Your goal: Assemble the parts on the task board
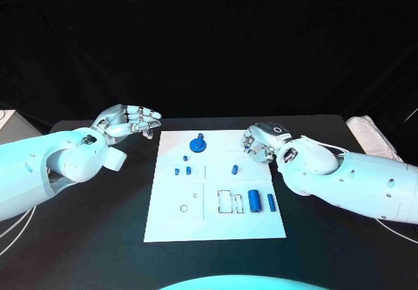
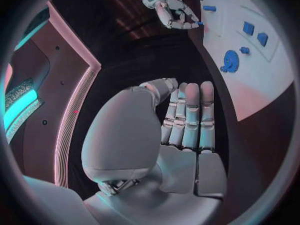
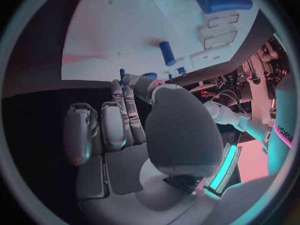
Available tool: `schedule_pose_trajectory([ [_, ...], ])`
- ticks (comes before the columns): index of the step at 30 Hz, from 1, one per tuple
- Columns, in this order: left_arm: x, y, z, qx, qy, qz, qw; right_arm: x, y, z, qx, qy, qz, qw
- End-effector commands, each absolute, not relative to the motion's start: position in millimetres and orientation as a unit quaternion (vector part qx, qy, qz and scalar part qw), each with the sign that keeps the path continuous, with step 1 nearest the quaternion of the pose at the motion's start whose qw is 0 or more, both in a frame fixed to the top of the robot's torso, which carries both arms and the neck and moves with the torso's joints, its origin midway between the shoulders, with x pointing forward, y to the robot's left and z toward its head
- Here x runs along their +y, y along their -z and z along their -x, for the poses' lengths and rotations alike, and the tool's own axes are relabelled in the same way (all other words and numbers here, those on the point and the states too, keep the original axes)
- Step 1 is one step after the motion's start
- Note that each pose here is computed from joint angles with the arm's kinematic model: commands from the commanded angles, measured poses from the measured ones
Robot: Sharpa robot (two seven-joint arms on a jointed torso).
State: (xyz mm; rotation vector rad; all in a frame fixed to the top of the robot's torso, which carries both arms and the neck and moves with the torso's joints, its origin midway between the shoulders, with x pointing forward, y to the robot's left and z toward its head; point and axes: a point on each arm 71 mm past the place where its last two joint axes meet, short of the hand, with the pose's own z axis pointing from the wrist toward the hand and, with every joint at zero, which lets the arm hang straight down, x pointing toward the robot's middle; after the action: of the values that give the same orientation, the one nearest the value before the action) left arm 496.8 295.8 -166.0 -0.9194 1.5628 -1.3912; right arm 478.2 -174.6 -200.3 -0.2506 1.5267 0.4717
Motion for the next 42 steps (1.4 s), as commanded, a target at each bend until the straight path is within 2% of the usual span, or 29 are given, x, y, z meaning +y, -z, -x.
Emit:
schedule_pose_trajectory([
  [1,294.3,164.9,-497.1,0.620,0.556,0.365,0.416,-173,192,-472,0.670,-0.235,0.099,0.697],
  [6,292.5,164.9,-496.6,0.621,0.557,0.365,0.414,-162,182,-458,0.659,-0.273,0.094,0.694],
  [12,288.2,164.4,-495.4,0.620,0.561,0.364,0.411,-140,180,-439,0.650,-0.321,0.098,0.682],
  [21,279.3,162.6,-492.1,0.610,0.570,0.370,0.407,-98,201,-412,0.651,-0.372,0.123,0.650],
  [33,262.1,160.8,-487.1,0.608,0.582,0.369,0.395,-62,239,-396,0.674,-0.388,0.151,0.610],
  [42,257.8,160.6,-485.8,0.609,0.585,0.368,0.390,-53,252,-394,0.683,-0.381,0.158,0.603],
])
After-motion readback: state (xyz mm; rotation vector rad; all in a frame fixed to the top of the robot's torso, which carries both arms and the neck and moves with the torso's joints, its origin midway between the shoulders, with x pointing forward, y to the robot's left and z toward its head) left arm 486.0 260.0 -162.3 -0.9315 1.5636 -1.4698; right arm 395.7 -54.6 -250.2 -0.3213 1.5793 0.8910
